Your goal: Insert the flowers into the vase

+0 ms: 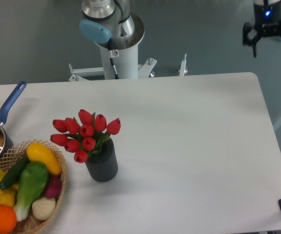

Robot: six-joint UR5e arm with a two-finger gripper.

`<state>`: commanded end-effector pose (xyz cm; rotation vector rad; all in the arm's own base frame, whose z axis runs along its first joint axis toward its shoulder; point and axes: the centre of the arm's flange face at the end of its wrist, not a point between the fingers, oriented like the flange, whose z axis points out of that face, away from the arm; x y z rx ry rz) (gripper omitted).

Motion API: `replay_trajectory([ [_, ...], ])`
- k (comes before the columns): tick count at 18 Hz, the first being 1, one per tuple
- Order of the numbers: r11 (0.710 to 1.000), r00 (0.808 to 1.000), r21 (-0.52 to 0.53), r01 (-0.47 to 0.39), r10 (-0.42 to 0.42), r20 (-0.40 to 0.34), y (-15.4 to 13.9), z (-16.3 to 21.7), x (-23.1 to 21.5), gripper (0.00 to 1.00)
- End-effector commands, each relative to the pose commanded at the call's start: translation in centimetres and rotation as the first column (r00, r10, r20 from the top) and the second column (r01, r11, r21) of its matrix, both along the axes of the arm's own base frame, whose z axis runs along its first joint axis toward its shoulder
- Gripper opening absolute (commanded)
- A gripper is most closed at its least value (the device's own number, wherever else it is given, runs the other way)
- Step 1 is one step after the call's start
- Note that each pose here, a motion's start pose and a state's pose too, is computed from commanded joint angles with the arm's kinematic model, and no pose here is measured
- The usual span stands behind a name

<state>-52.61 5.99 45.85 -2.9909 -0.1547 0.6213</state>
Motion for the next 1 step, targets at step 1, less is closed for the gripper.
replay_trajectory([
  [1,1.000,1.000,-0.001,-0.019,0.019,0.006,-0.95,1.15,0.10,1.00],
])
